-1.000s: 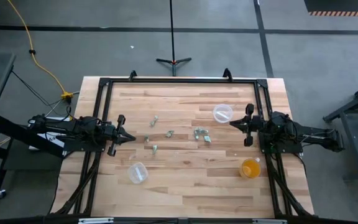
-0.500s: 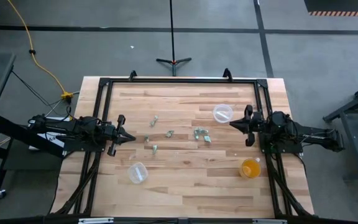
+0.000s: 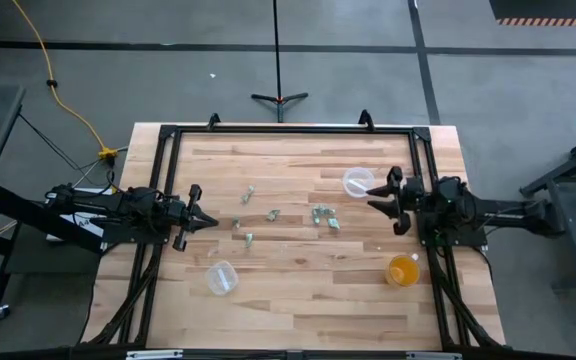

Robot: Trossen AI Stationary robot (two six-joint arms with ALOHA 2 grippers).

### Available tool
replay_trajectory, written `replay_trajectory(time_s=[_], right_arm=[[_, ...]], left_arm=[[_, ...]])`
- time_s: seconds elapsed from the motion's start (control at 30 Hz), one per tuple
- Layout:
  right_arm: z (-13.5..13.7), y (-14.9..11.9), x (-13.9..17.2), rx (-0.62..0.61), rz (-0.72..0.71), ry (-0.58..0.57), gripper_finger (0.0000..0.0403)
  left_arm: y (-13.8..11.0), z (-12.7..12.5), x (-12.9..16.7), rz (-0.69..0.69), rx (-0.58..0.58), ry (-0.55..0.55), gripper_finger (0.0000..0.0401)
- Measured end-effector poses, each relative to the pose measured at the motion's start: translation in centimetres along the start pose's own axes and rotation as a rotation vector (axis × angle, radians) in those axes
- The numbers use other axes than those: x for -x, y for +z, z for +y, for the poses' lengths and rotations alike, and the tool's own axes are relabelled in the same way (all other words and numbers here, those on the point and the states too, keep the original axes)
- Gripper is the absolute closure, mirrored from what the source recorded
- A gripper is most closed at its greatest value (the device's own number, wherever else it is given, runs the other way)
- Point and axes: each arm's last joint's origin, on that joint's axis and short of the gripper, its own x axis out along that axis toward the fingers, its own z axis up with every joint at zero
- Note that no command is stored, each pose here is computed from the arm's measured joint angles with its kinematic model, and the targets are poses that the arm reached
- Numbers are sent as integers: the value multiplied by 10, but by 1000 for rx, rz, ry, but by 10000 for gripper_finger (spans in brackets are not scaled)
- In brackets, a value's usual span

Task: Pick and place Stevia / Truvia into bins
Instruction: Put the stevia packet into the round transparent container

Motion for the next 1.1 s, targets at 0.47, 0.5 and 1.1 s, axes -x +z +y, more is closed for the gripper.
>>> replay_trajectory(time_s=[0.47, 0.5, 1.1], right_arm=[[26, -33, -47, 123, 380, 17, 231], [30, -34, -51, 146, 404, 8, 233], [31, -72, -87, 222, 814, -148, 241]], left_arm=[[0, 0, 0, 0, 0, 1, 348], [0, 0, 0, 0, 0, 0, 348], [0, 0, 0, 0, 0, 0, 348]])
